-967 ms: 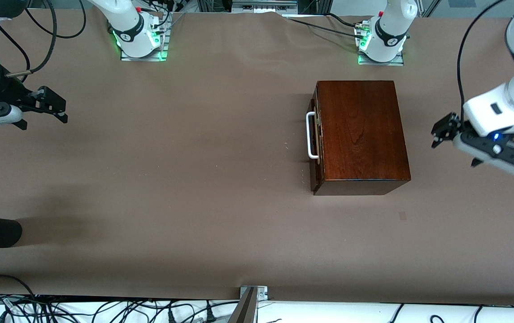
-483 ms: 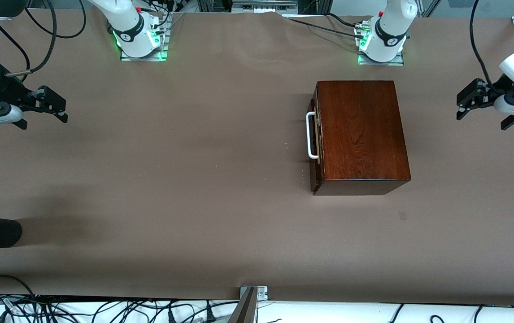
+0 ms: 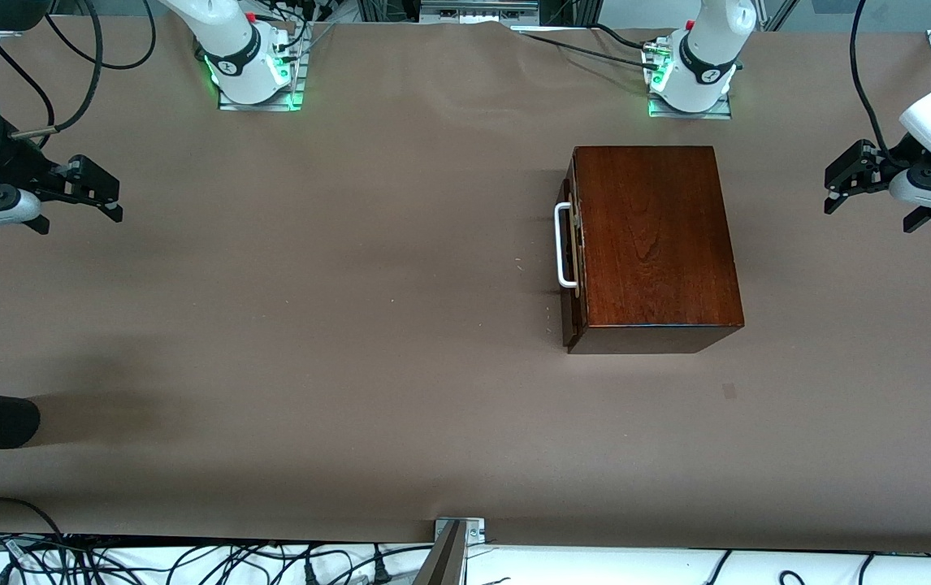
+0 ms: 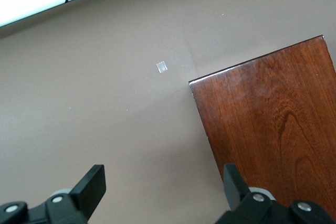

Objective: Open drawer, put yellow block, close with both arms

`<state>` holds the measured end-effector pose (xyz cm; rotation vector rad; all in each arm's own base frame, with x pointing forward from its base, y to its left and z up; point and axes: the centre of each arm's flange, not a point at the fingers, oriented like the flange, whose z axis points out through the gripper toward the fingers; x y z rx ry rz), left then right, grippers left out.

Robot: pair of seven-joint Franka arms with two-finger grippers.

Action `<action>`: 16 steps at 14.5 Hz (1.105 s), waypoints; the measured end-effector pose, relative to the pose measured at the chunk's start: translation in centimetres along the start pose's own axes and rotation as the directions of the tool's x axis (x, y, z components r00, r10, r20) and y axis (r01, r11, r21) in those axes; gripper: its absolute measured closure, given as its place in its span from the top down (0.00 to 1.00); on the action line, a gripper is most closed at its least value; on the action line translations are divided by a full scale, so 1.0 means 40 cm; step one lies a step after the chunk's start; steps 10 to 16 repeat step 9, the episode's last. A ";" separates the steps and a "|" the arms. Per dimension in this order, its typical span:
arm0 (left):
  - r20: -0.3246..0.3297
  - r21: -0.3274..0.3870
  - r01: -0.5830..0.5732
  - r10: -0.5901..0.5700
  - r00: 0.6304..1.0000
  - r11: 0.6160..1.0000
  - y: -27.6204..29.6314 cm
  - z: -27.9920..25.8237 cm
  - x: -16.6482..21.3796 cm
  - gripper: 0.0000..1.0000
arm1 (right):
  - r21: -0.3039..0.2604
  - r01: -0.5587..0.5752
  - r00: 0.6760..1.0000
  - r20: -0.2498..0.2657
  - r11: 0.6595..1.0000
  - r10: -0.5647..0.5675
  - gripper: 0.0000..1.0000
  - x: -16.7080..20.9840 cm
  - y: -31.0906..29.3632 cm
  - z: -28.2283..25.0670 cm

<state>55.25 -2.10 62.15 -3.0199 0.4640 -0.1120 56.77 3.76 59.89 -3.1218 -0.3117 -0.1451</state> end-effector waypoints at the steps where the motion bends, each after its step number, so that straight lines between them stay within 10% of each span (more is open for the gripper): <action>1: 0.000 0.000 0.001 -0.001 1.000 1.000 0.000 0.000 0.000 1.00 | 0.000 0.000 1.000 0.000 1.000 0.000 1.00 0.000 0.000 0.000; 7: 0.078 -0.098 0.216 -0.209 0.975 0.971 0.025 0.014 -0.020 1.00 | 0.000 0.000 1.000 0.000 1.000 0.000 1.00 0.000 0.000 0.000; 16: 0.101 -0.098 0.228 -0.218 0.971 0.969 0.027 0.013 -0.030 1.00 | 0.000 0.000 1.000 0.000 1.000 0.000 1.00 0.000 0.000 0.000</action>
